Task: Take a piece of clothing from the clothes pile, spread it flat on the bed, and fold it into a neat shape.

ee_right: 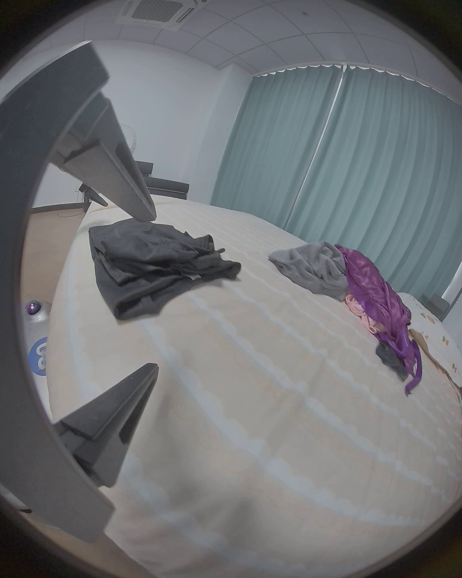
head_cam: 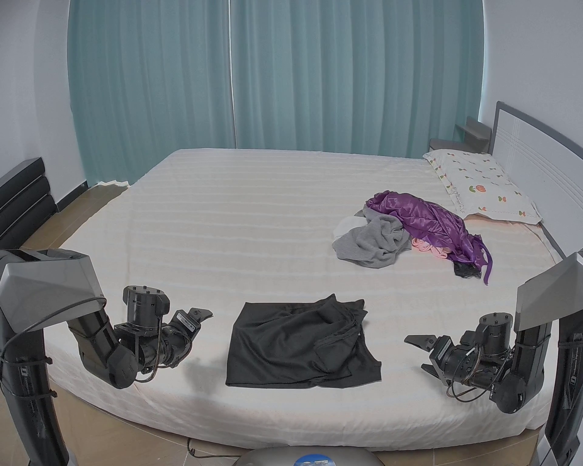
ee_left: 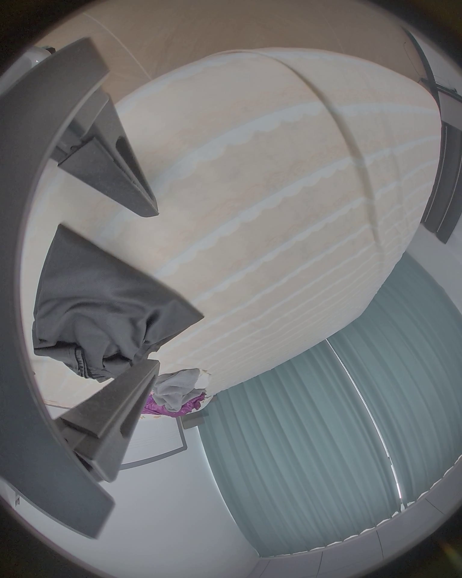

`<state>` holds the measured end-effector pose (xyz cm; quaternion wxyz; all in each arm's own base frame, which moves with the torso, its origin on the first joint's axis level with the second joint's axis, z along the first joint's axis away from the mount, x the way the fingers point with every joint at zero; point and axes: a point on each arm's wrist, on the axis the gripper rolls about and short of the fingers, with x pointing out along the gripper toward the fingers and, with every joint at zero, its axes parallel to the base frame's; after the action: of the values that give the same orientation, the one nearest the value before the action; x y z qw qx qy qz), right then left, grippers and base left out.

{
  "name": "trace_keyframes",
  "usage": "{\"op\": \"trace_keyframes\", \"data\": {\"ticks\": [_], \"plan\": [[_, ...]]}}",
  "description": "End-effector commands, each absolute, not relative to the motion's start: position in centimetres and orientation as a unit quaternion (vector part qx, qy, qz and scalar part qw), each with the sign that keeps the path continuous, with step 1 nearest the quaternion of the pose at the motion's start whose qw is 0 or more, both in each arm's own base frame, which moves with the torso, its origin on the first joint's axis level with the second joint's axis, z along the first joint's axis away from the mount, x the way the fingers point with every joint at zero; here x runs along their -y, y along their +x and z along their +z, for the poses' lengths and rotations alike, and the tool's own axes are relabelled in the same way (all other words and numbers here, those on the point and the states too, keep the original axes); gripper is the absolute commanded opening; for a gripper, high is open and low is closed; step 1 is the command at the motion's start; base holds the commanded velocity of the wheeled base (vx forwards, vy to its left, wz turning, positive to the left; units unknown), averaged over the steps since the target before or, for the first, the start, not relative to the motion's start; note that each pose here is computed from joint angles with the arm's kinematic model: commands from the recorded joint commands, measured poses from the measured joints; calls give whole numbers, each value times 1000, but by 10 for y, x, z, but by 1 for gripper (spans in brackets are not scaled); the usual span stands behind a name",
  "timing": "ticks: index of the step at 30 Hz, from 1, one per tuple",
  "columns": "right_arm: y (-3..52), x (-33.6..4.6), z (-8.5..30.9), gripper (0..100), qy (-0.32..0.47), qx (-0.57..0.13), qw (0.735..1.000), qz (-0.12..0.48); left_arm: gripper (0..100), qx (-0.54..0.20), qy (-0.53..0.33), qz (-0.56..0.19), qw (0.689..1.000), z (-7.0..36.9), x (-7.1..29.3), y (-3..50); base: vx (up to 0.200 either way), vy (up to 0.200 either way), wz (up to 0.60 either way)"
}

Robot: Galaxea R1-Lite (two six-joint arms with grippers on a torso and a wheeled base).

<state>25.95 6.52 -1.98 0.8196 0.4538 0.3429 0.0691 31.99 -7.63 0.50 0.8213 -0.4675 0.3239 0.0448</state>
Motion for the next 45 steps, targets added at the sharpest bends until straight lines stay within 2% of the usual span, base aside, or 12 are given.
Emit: {"op": "trace_keyframes", "data": {"ticks": [1, 11, 14, 20, 26, 31, 35, 39, 45], "plan": [[259, -68, -15, 100, 452, -335, 823, 80, 100, -325, -467, 46, 821, 4, 77, 320, 0, 200, 0], [258, -76, -17, 100, 438, -329, 834, 67, 100, -324, -466, 45, 822, 3, 77, 321, 0, 20, 0], [256, -81, -17, 100, 432, -329, 837, 70, 100, -325, -465, 46, 822, 2, 77, 322, 200, 0, 0], [254, -99, -18, 100, 385, -319, 862, 80, 100, -326, -463, 46, 823, 1, 78, 323, 0, 0, 0], [261, -128, -25, 100, 357, -336, 864, 118, 100, -325, -462, 47, 824, 0, 78, 323, 0, 0, 0], [273, -147, -29, 100, 329, -348, 870, 113, 100, -326, -460, 47, 824, 0, 78, 323, 0, 0, 0], [289, -158, -19, 100, 266, -352, 892, 101, 100, -326, -460, 47, 824, 0, 78, 323, 0, 0, 0], [291, -169, -19, 100, 228, -367, 897, 93, 100, -326, -460, 47, 824, 0, 79, 323, 0, 0, 0], [286, -184, -33, 100, 130, -384, 911, 75, 100, -326, -460, 47, 824, 0, 78, 323, 0, 0, 0]]}}
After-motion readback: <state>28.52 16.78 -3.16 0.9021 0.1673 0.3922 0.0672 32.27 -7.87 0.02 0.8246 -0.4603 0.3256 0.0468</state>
